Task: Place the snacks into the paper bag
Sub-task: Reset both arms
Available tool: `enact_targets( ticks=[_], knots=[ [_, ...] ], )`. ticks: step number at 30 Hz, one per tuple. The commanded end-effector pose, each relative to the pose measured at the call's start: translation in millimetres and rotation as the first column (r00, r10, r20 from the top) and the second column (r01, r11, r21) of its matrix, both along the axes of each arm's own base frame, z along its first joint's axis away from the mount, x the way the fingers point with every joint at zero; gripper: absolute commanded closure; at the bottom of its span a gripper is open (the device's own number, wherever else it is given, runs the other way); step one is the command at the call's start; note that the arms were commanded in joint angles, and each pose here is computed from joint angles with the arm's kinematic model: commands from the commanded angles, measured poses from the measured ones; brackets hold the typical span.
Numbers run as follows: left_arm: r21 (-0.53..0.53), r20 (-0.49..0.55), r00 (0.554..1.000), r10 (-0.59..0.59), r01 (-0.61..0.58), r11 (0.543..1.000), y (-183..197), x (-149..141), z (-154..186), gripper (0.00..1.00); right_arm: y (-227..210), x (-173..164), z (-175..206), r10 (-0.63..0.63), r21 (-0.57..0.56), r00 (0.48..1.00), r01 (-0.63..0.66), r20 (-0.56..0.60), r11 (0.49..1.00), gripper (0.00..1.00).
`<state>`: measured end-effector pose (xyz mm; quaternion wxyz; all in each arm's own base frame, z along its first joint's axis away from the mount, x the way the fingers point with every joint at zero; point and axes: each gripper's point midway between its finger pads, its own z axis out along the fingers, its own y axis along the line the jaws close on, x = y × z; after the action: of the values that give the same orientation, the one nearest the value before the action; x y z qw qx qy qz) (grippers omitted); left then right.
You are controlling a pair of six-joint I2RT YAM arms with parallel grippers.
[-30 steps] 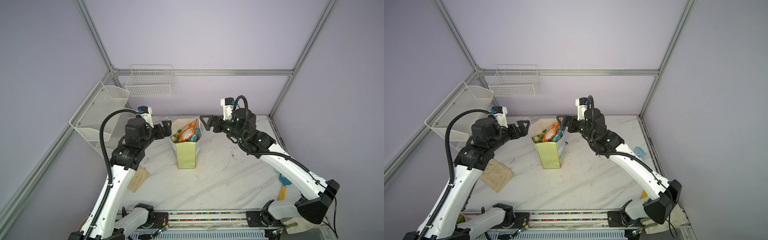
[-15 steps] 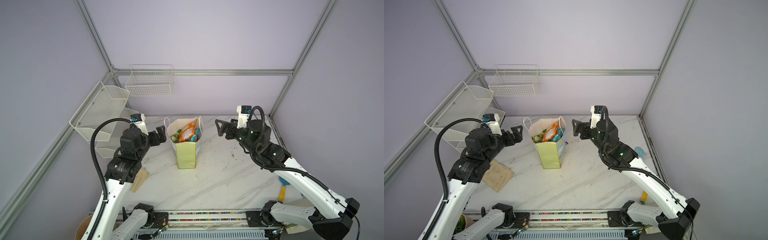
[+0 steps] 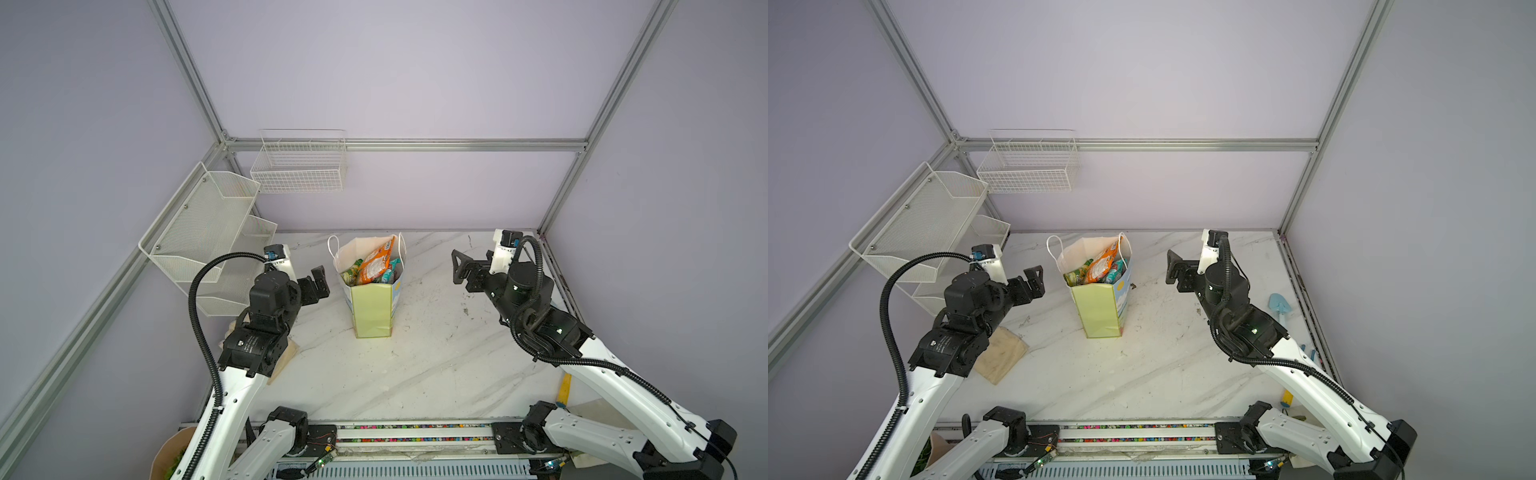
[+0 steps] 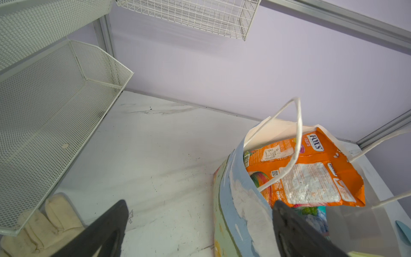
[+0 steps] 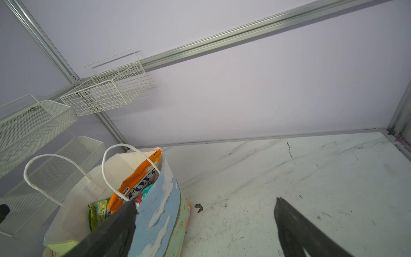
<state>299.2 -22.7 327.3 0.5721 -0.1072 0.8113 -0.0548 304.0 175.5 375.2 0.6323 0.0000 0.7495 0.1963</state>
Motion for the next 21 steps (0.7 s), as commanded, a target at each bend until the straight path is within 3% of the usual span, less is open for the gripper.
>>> enact_targets(
  ticks=[1, 5, 21],
  knots=[
    [0.035, 0.041, 0.999, 0.035, -0.037, 0.999, 8, 0, -4, 0.0, -17, -9, 12, -0.045, 0.012, 0.995, 0.044, 0.094, 0.999, 0.03],
    [0.051, 0.037, 0.997, 0.063, -0.064, 0.997, 14, -3, -17, 0.0, -30, -21, 9, -0.052, 0.002, 0.986, 0.053, 0.16, 0.999, 0.03],
    [0.098, 0.055, 0.992, 0.109, -0.114, 0.989, 26, -10, -61, 0.03, -71, -46, -39, -0.145, -0.025, 0.968, 0.153, 0.206, 0.988, 0.03]
  ],
)
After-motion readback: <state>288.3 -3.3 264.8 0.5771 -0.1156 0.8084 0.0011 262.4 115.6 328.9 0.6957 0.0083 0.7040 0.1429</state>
